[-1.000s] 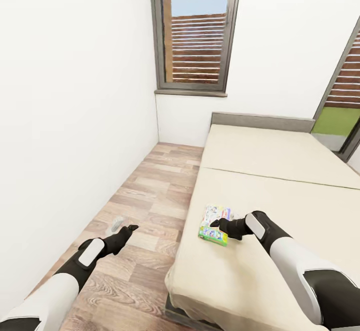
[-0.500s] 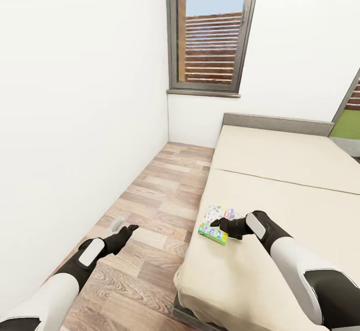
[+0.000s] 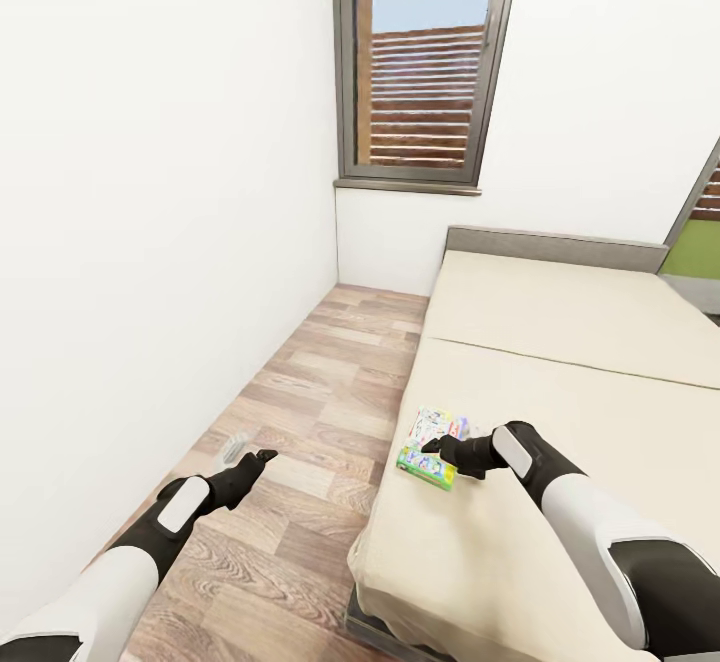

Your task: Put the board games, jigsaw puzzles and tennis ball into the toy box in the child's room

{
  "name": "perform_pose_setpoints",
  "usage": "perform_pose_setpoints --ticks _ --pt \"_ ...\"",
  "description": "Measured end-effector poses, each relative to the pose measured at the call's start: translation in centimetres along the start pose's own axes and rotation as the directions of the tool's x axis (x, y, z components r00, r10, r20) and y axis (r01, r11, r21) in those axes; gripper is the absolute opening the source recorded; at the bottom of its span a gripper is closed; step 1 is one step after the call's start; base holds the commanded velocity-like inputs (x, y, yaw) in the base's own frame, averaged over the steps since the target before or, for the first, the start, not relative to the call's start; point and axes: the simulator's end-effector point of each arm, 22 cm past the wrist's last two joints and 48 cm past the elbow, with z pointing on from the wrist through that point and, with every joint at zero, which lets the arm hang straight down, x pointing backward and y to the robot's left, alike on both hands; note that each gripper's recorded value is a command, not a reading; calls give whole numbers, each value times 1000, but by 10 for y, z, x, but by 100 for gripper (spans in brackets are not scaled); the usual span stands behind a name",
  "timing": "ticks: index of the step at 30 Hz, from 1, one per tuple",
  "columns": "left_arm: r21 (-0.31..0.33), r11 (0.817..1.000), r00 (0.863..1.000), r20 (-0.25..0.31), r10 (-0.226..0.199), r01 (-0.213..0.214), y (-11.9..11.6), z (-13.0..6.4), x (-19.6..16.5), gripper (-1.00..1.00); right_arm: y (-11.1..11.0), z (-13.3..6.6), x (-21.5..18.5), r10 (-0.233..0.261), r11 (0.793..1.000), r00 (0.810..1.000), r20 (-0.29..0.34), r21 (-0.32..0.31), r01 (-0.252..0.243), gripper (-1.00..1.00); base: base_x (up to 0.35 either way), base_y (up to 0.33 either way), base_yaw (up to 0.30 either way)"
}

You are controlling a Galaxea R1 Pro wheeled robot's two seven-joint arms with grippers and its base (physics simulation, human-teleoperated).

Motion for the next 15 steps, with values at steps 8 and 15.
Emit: perform_pose_setpoints --ticks 8,15 --pt "0 1000 1000 0 0 0 0 0 0 100 0 0 0 0 1000 1000 0 1 0 100 0 0 2" --pt "0 1000 1000 0 0 0 0 0 0 100 0 0 0 0 1000 1000 0 1 0 100 0 0 31"
